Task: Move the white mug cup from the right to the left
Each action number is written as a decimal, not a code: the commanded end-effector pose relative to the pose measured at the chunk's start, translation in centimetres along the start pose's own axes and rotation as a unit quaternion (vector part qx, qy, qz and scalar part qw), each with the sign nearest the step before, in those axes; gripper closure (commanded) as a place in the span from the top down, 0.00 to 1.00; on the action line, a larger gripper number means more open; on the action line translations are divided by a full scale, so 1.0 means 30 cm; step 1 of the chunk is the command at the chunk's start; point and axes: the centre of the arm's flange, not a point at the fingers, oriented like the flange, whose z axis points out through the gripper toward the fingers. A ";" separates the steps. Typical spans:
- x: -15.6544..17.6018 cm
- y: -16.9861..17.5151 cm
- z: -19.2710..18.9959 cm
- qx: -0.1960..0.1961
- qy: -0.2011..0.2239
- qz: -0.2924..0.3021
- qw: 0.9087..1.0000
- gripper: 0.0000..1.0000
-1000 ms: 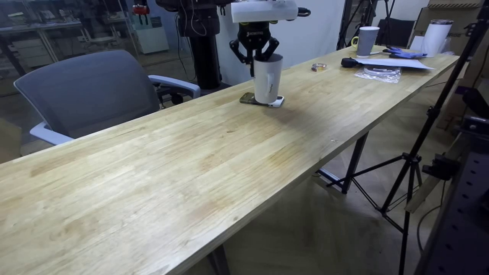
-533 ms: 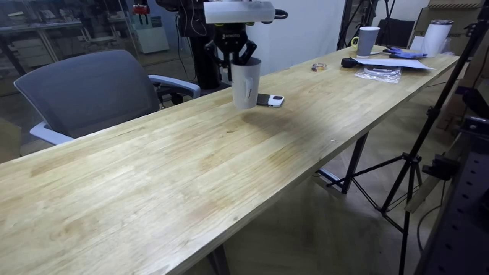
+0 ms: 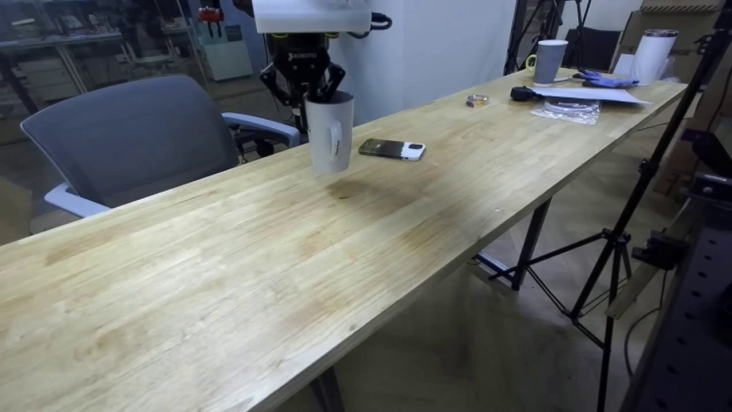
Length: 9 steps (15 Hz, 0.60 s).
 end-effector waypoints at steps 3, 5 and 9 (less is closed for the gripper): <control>-0.065 -0.096 -0.014 0.001 -0.008 -0.018 1.000 0.02; -0.092 -0.118 0.008 -0.001 -0.012 -0.027 1.000 0.02; -0.138 -0.139 0.061 -0.010 -0.020 -0.039 0.999 0.02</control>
